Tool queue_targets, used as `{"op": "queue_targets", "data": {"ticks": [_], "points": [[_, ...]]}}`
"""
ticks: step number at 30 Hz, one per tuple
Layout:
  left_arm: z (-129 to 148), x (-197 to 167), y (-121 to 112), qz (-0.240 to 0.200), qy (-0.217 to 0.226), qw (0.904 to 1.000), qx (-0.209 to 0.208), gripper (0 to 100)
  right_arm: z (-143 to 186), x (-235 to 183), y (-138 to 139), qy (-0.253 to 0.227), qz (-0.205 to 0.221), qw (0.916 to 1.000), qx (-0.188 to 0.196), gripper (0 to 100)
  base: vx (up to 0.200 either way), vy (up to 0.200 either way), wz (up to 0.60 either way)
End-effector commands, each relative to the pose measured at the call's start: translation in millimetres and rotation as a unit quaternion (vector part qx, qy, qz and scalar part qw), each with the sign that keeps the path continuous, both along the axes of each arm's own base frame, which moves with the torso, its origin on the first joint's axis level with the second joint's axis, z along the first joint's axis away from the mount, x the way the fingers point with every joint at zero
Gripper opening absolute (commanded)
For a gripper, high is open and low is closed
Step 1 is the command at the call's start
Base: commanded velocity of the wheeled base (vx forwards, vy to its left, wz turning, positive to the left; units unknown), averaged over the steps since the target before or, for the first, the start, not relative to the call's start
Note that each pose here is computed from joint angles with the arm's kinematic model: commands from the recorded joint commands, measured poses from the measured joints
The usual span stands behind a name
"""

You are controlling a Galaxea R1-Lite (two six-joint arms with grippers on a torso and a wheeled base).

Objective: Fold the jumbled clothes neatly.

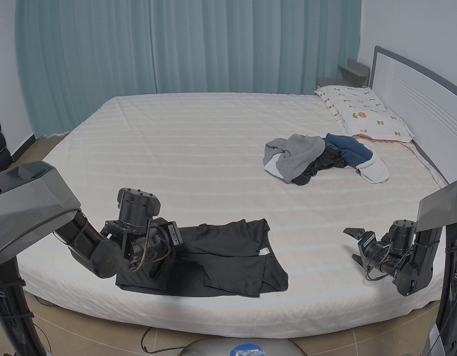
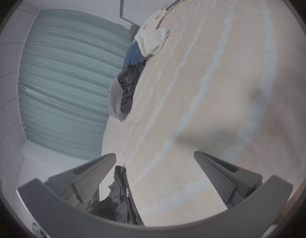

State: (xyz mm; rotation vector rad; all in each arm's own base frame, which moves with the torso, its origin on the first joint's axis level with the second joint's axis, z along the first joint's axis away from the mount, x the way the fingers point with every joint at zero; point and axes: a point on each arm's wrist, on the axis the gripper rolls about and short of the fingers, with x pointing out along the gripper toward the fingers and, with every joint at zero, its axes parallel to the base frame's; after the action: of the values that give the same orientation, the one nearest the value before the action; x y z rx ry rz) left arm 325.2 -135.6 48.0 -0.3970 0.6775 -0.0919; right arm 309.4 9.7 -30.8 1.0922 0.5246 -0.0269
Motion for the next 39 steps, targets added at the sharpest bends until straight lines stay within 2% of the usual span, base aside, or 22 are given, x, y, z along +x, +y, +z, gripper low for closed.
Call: {"op": "queue_targets", "data": {"ticks": [1, 6, 12, 15, 21, 28, 29, 36, 39], "points": [[13, 9, -22, -0.012, 0.002, 0.9998, -0.015, 0, 0, 0, 0, 0.000, 0.002, 1.0000, -0.003, 100, 0.000, -0.200, 0.00], [22, 17, -34, -0.017, 0.010, 0.9996, -0.020, 0, -1, 0, 0, 0.001, 0.003, 1.0000, -0.004, 100, 0.000, -0.200, 0.00], [4, 29, -49, -0.022, 0.026, 0.9993, -0.015, 0, -1, 0, 0, 0.001, 0.003, 1.0000, -0.004, 100, 0.000, -0.200, 0.00], [-6, 32, -57, -0.023, 0.035, 0.9989, -0.020, 0, -1, 0, 0, 0.001, 0.003, 1.0000, -0.004, 100, 0.000, 0.000, 0.00], [-6, 37, -65, -0.021, 0.031, 0.9987, -0.034, 0, -1, 0, 0, 0.000, 0.003, 1.0000, -0.005, 100, 0.000, 0.000, 0.00], [-16, 43, -70, -0.016, 0.033, 0.9989, -0.029, 0, -1, 0, 0, 0.000, 0.003, 1.0000, -0.005, 100, 0.000, 0.000, 0.00], [-17, 43, -69, -0.016, 0.034, 0.9989, -0.028, 100, -1, 0, 0, 0.001, 0.003, 1.0000, -0.004, 100, 0.000, 0.000, 0.00], [-17, 38, -68, -0.012, 0.039, 0.9988, -0.027, 100, -1, 0, 0, 0.001, 0.003, 1.0000, -0.004, 100, 0.000, 0.000, 0.00], [-4, 27, -61, 0.003, 0.038, 0.9984, -0.041, 100, -1, 0, 0, 0.000, 0.003, 1.0000, -0.005, 100, 0.000, 0.000, 0.00]]}}
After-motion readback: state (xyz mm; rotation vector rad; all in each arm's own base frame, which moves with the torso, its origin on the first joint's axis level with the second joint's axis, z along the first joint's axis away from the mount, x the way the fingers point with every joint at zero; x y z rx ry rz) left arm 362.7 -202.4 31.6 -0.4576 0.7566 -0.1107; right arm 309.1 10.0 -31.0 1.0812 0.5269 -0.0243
